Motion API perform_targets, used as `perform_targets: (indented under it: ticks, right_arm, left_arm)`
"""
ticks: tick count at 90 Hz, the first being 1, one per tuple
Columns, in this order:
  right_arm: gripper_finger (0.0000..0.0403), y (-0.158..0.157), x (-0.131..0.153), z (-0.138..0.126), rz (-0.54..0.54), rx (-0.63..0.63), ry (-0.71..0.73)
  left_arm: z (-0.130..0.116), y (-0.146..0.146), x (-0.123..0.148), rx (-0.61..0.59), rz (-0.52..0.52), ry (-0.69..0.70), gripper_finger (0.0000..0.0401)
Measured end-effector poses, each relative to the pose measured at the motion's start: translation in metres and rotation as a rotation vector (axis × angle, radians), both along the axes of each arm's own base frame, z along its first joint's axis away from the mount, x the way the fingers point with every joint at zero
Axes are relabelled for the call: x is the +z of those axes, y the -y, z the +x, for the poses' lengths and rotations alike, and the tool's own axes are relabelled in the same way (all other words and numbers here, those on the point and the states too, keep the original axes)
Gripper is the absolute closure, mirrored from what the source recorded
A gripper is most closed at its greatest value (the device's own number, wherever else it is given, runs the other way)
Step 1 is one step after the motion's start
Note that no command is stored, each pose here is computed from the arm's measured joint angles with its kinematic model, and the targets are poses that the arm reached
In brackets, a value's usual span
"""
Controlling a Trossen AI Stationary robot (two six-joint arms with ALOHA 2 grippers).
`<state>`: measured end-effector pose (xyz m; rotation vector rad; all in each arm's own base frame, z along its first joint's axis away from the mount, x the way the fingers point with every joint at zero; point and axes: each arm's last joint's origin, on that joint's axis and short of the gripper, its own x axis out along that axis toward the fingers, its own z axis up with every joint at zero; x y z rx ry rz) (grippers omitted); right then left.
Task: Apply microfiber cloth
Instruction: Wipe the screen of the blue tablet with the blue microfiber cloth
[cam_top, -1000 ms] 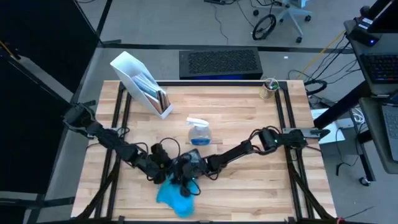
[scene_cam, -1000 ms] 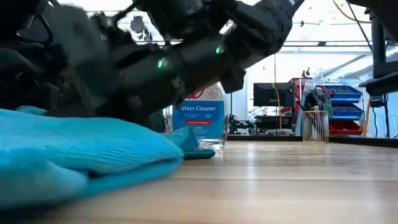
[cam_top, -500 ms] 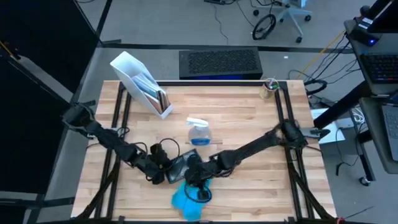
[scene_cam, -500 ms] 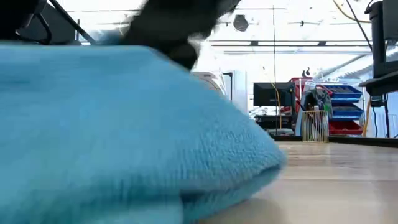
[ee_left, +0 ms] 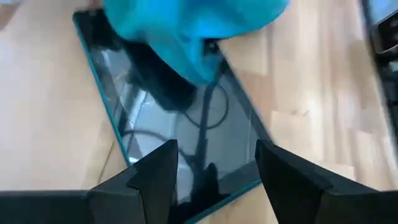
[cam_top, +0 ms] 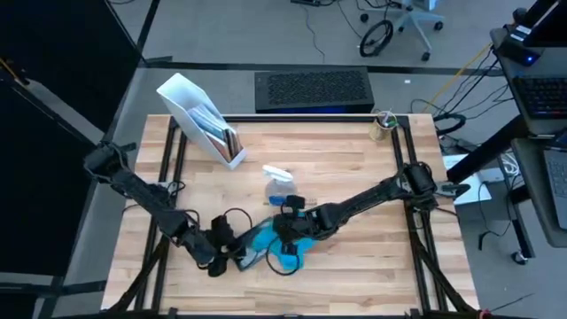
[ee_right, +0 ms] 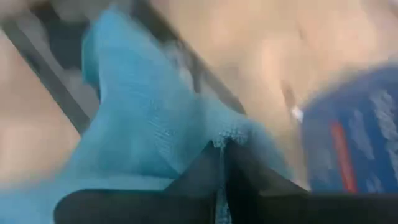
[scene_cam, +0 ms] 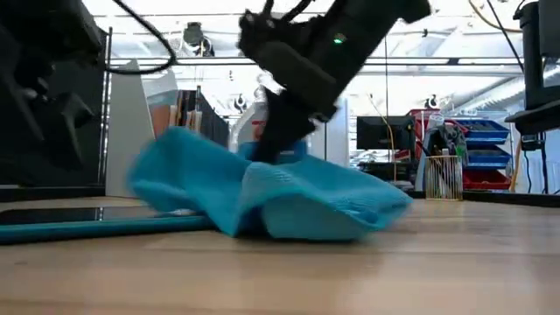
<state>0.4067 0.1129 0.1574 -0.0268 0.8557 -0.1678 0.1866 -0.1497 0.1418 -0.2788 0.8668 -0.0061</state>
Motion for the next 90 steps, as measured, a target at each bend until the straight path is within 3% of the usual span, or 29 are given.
perform_targets:
  ticks: [16,35,56,81,90]
  right_arm:
    - [0.0403,-0.004,-0.021,0.006,0.065,0.005,0.044]
    - [0.0403,-0.017,-0.041,0.004,0.127,0.003,-0.002]
    - [0.0403,-0.046,-0.039,-0.001,0.233,0.055,0.038]
    - [0.0403,-0.052,-0.037,0.001,0.255,0.089,0.088]
    - [0.0403,-0.05,-0.022,-0.003,0.223,0.108,0.052]
  left_arm:
    - [0.003,0.003,-0.022,0.031,0.052,-0.059,0.0199]
    - [0.005,0.002,-0.03,0.049,0.104,-0.086,0.0199]
    - [-0.001,-0.005,-0.033,0.064,0.191,-0.133,0.0199]
    - [-0.001,-0.011,-0.031,0.121,0.249,-0.093,0.0199]
    - [-0.001,-0.011,-0.026,0.124,0.235,-0.078,0.0199]
